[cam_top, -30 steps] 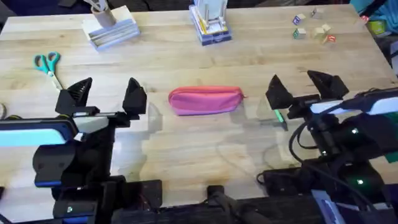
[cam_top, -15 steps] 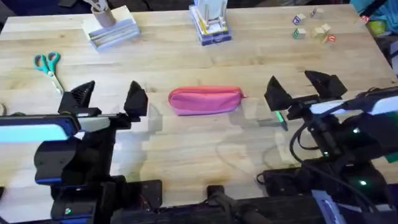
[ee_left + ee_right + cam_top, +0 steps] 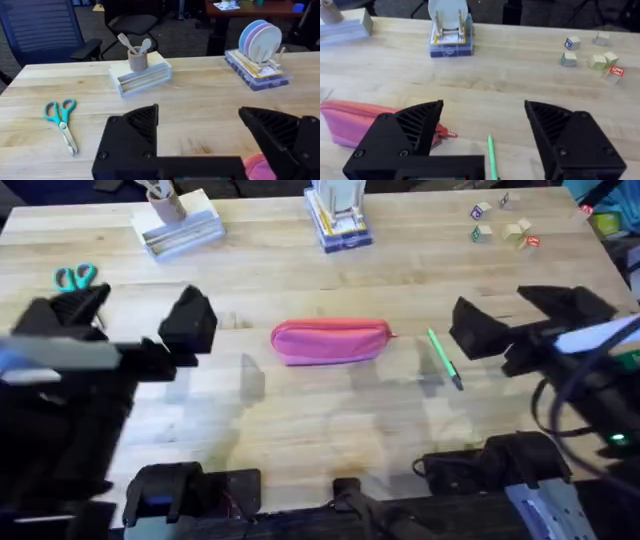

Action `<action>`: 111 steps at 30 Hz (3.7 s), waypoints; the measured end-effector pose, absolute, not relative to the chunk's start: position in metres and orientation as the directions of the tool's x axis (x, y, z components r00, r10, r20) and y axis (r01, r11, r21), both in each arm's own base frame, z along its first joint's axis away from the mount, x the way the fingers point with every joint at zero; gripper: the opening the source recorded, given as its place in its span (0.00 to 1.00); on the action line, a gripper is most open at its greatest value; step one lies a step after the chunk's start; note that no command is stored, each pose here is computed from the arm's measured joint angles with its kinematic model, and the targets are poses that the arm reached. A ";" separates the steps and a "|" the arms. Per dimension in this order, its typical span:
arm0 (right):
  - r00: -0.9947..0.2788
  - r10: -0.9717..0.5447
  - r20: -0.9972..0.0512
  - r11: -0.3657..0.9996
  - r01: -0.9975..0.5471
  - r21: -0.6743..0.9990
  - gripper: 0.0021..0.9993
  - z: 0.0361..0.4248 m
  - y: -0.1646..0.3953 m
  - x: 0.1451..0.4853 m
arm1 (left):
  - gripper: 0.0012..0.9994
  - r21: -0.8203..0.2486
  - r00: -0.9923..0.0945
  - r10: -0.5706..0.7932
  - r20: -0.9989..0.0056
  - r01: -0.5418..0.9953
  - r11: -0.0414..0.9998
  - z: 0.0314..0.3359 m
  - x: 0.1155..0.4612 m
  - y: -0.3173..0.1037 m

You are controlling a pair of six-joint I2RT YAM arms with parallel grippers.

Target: Unzip the bag, pick up the pens from the table one at a time and place them inside, then zip the bag closed.

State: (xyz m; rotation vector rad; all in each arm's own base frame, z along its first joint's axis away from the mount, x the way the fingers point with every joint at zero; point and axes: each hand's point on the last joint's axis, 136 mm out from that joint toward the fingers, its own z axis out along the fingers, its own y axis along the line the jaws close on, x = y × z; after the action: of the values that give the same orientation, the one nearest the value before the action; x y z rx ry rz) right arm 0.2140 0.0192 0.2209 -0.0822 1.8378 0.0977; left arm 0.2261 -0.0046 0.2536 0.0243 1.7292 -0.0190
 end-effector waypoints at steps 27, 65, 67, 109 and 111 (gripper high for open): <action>-0.378 -0.010 -0.926 0.994 -0.108 0.033 1.00 0.271 0.020 0.232 | 0.99 0.085 -0.503 0.316 -0.805 0.428 0.900 0.241 0.251 -0.052; -0.378 -0.032 -0.925 0.993 -0.117 0.013 1.00 0.270 0.020 0.231 | 0.99 0.220 0.009 0.781 -0.625 0.961 0.165 0.156 0.231 -0.104; -0.378 -0.032 -0.925 0.993 -0.117 0.013 1.00 0.270 0.020 0.231 | 0.99 0.224 0.028 0.775 -0.632 0.963 0.148 0.151 0.240 -0.106; -0.378 -0.032 -0.925 0.990 -0.137 0.022 1.00 0.270 0.024 0.231 | 0.75 0.021 -0.041 0.611 -0.791 0.995 0.093 0.091 0.275 -0.136; -0.378 -0.032 -0.925 0.990 -0.137 0.022 1.00 0.270 0.024 0.231 | 0.59 0.020 -0.041 0.610 -0.791 0.995 0.093 0.091 0.275 -0.136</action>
State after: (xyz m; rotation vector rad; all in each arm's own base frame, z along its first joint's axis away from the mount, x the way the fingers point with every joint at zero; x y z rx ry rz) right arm 0.2310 0.0237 0.2701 -0.1204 1.9575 0.1125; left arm 0.2753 -0.1356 0.0911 1.5881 1.7259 -0.7583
